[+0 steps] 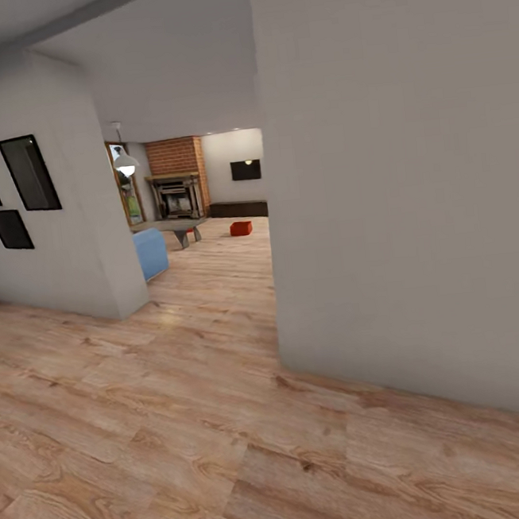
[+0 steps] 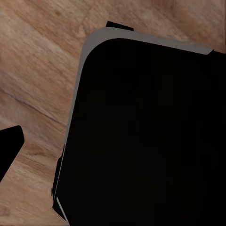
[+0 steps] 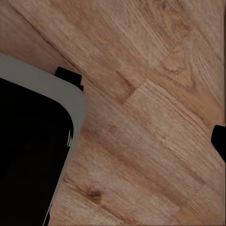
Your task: Move the two storage containers from the living room to the garage. In the garage, place one container on the floor and stack the other container on top of it (either order is fine).
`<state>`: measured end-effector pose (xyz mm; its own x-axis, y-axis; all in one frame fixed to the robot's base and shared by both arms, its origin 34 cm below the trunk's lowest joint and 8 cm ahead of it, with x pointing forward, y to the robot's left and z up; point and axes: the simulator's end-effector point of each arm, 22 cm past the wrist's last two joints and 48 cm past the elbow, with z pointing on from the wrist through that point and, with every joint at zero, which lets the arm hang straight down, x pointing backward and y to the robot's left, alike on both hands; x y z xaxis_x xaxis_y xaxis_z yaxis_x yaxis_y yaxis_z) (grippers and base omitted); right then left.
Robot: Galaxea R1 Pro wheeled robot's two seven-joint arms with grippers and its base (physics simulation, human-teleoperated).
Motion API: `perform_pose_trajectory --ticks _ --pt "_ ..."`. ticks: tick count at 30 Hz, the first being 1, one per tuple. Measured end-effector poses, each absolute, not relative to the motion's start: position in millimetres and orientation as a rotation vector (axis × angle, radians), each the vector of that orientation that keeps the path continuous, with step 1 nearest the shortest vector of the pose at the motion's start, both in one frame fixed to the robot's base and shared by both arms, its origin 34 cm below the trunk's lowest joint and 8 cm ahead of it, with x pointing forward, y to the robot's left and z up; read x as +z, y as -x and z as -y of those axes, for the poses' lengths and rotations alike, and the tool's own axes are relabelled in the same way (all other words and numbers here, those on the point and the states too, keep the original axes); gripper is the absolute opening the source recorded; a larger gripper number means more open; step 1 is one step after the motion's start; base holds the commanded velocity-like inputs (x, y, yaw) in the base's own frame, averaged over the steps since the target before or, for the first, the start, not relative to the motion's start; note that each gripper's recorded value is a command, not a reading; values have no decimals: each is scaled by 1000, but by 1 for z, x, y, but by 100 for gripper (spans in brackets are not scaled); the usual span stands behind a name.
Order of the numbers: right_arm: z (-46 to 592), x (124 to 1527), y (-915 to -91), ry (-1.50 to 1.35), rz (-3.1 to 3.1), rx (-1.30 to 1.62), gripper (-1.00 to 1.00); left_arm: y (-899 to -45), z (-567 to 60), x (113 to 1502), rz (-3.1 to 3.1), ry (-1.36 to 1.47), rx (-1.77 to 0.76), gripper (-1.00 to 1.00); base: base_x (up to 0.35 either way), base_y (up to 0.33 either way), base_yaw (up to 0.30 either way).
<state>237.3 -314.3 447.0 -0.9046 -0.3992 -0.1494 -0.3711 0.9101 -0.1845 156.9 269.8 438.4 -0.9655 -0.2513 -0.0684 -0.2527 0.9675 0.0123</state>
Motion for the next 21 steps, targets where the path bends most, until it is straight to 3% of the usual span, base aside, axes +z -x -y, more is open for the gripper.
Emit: perform_pose_trajectory --ticks 21 --pt "314 447 -237 588 -2889 -226 100 -157 -269 438 -3050 391 30 100 326 0 36"
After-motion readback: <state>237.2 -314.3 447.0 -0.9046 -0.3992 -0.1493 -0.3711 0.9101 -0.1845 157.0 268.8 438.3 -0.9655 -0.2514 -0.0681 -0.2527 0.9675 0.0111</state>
